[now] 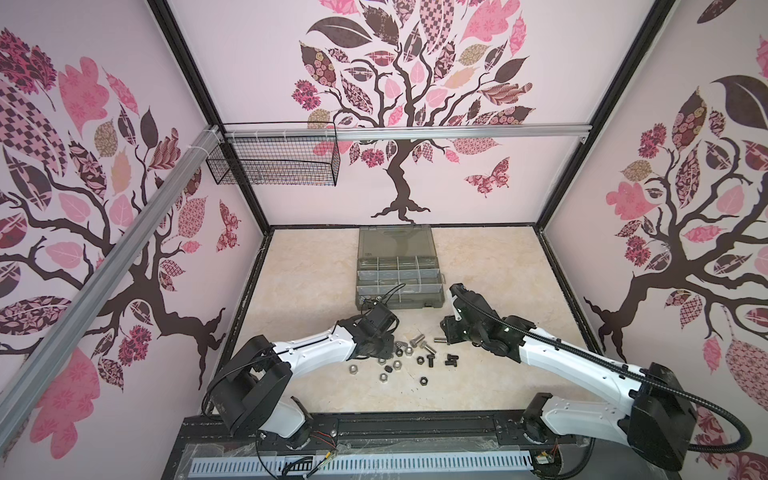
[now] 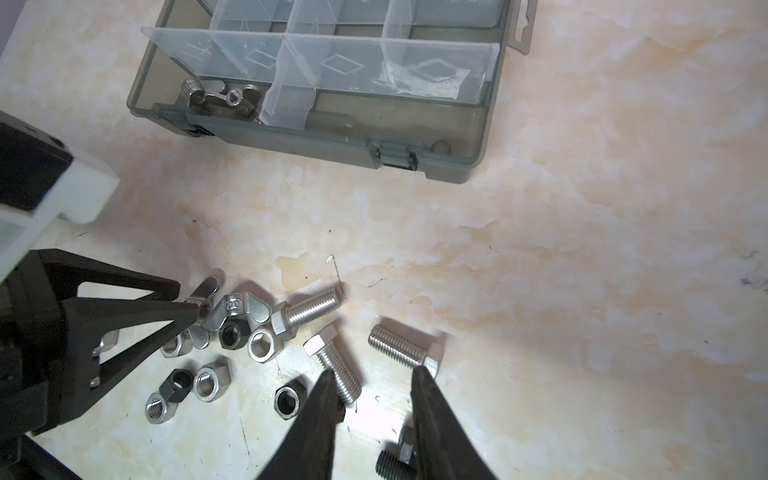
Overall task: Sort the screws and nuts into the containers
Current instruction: 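Lower the left gripper and close it on a silver wing nut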
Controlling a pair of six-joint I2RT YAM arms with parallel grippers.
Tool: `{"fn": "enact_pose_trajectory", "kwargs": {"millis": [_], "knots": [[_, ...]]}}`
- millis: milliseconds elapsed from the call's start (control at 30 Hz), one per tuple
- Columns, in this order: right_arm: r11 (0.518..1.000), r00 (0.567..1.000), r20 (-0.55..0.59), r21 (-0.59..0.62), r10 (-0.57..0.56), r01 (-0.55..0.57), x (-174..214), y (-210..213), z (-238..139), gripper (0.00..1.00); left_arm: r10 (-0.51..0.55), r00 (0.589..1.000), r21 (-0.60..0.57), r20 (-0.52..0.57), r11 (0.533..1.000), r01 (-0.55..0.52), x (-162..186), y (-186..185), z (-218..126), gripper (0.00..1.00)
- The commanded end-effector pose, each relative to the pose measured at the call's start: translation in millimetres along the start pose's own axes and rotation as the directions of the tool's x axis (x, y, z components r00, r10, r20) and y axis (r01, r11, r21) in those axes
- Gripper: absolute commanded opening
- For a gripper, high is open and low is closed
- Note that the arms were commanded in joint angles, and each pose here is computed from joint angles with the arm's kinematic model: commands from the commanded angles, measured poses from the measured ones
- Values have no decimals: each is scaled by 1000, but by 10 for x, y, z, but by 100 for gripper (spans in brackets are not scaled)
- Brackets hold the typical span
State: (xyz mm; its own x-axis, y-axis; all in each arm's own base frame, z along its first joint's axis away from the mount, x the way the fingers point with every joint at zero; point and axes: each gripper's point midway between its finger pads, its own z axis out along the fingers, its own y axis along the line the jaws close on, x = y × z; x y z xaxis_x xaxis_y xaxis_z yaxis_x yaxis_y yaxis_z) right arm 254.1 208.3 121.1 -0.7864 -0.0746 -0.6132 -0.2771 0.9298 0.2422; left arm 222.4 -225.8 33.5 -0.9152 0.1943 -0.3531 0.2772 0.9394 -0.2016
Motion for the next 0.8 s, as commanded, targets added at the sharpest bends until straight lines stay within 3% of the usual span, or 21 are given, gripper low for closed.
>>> {"fn": "enact_pose_trajectory", "kwargs": {"millis": [0,567,767], "knots": [[1000,1000,26,-1,6,-6,-52,-18,-82,34,15,1000,23,5,1000,-15,-49,-111,0,37],[1000,1000,25,2,8,-8,-29,-32,-79,34,40,999,-58,10,998,-39,-62,-8,77,29],[1000,1000,19,2,7,-7,-21,-30,-63,34,38,999,-82,28,996,-36,-153,79,47,31]]}}
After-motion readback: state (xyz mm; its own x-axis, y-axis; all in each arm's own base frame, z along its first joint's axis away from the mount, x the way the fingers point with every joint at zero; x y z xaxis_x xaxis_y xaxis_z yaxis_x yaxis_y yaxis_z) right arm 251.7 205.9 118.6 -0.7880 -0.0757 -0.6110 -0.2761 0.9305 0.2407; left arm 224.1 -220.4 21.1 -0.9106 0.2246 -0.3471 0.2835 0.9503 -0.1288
